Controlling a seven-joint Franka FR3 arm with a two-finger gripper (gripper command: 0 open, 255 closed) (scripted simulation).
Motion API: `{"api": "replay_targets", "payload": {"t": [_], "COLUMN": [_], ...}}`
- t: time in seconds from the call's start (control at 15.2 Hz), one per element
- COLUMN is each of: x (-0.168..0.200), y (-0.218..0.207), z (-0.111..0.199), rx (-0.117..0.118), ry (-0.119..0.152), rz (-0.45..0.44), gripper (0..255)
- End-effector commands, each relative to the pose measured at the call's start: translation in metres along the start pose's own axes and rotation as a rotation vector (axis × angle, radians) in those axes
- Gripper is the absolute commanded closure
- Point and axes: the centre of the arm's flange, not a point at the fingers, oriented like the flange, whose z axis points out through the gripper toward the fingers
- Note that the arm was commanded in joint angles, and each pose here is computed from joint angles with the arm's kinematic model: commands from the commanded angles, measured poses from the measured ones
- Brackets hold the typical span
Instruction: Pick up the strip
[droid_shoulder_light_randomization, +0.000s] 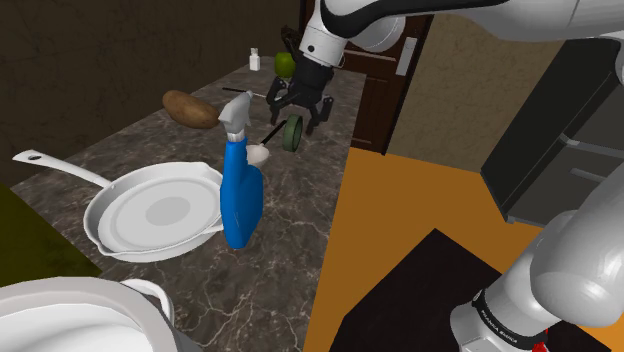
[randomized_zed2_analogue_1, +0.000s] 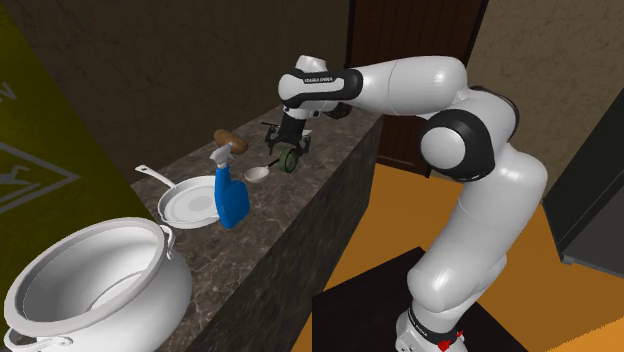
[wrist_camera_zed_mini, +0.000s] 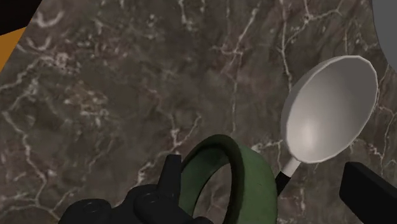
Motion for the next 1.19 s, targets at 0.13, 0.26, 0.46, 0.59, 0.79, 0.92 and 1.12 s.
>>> {"api": "replay_targets", "payload": {"t": [0.13, 0.26, 0.46, 0.59, 0.79, 0.92, 1.12], "x": [0.001, 0.001, 0.001, 0.001, 0.001, 0.000, -0.001], "y": [0.003, 0.004, 0.004, 0.004, 0.003, 0.000, -0.005], "z": [0.013, 0.013, 0.013, 0.013, 0.013, 0.003, -0.012], "rx": [0.000, 0.000, 0.000, 0.000, 0.000, 0.000, 0.000], "ry": [0.000, 0.000, 0.000, 0.000, 0.000, 0.000, 0.000], "rz": [0.000, 0.000, 0.000, 0.000, 0.000, 0.000, 0.000], "gripper": [0, 255, 255, 255, 255, 255, 255]}}
